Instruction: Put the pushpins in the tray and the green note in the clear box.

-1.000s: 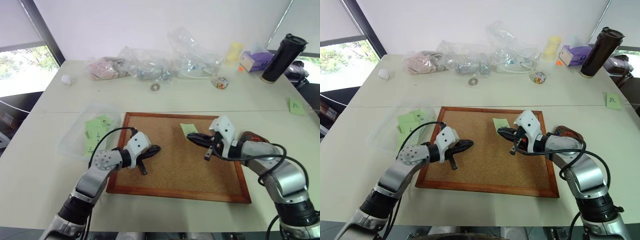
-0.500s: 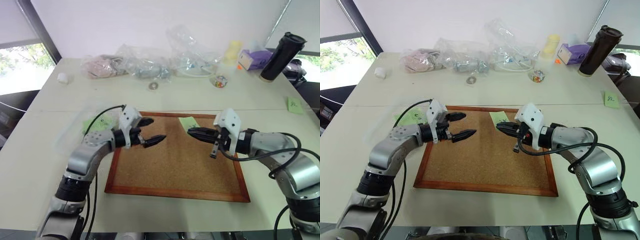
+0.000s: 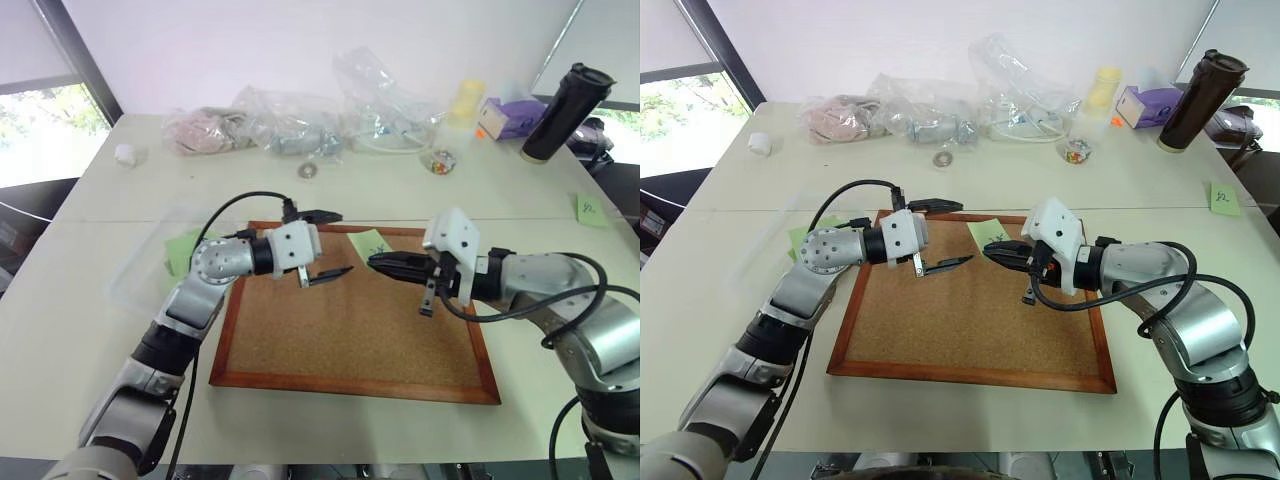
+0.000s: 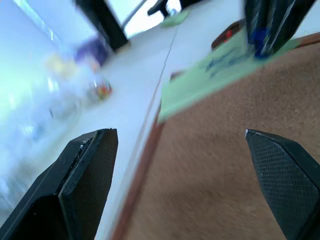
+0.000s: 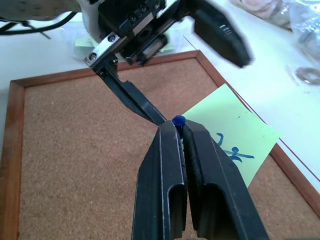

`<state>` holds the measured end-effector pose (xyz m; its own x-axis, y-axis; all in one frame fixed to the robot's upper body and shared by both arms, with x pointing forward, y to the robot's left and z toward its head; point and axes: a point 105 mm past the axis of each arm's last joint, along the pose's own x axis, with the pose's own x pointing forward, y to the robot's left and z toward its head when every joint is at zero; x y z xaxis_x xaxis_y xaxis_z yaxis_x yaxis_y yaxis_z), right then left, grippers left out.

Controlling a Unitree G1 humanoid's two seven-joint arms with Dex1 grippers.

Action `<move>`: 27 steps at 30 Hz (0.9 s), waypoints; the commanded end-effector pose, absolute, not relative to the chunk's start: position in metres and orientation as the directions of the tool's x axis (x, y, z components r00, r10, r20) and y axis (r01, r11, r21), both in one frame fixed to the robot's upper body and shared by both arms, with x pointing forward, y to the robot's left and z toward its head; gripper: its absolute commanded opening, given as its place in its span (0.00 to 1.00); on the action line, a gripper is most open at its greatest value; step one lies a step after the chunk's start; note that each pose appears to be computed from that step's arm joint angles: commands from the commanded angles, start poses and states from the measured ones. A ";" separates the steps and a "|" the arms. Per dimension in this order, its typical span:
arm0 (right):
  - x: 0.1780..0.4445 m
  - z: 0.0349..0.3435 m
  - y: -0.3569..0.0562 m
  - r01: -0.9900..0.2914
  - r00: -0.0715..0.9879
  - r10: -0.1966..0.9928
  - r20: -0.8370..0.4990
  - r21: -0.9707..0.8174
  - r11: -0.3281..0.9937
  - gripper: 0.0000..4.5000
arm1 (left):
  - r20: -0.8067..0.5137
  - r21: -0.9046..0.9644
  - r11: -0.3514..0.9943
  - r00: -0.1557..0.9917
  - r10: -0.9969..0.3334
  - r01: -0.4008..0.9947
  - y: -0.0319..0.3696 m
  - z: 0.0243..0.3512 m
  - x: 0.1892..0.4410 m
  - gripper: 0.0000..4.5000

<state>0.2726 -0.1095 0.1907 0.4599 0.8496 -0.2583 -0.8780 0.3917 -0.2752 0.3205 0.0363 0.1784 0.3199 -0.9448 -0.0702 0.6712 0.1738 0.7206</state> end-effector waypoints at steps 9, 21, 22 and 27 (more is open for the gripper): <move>0.269 0.203 -0.102 -0.879 0.436 0.866 -0.244 -0.323 0.351 0.00 | -0.006 0.830 0.107 0.201 -0.980 0.548 0.022 0.197 0.312 0.79; 0.268 0.208 -0.100 -0.876 0.441 0.867 -0.231 -0.322 0.359 0.00 | -0.043 0.840 0.061 0.177 -0.983 0.540 0.018 0.188 0.313 0.01; 0.268 0.208 -0.100 -0.874 0.444 0.866 -0.230 -0.323 0.363 0.00 | -0.045 0.842 0.057 0.176 -0.983 0.536 0.018 0.188 0.313 0.01; 0.273 0.217 -0.104 -0.859 0.469 0.860 -0.202 -0.331 0.391 0.00 | -0.100 0.860 0.000 0.168 -0.981 0.511 0.022 0.180 0.311 0.01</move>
<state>0.2732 -0.1038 0.1965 0.4501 0.8544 -0.2598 -0.8832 0.3830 -0.2705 0.3161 0.0254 0.1716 0.1994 -0.9755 -0.0929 0.5683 0.0379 0.8219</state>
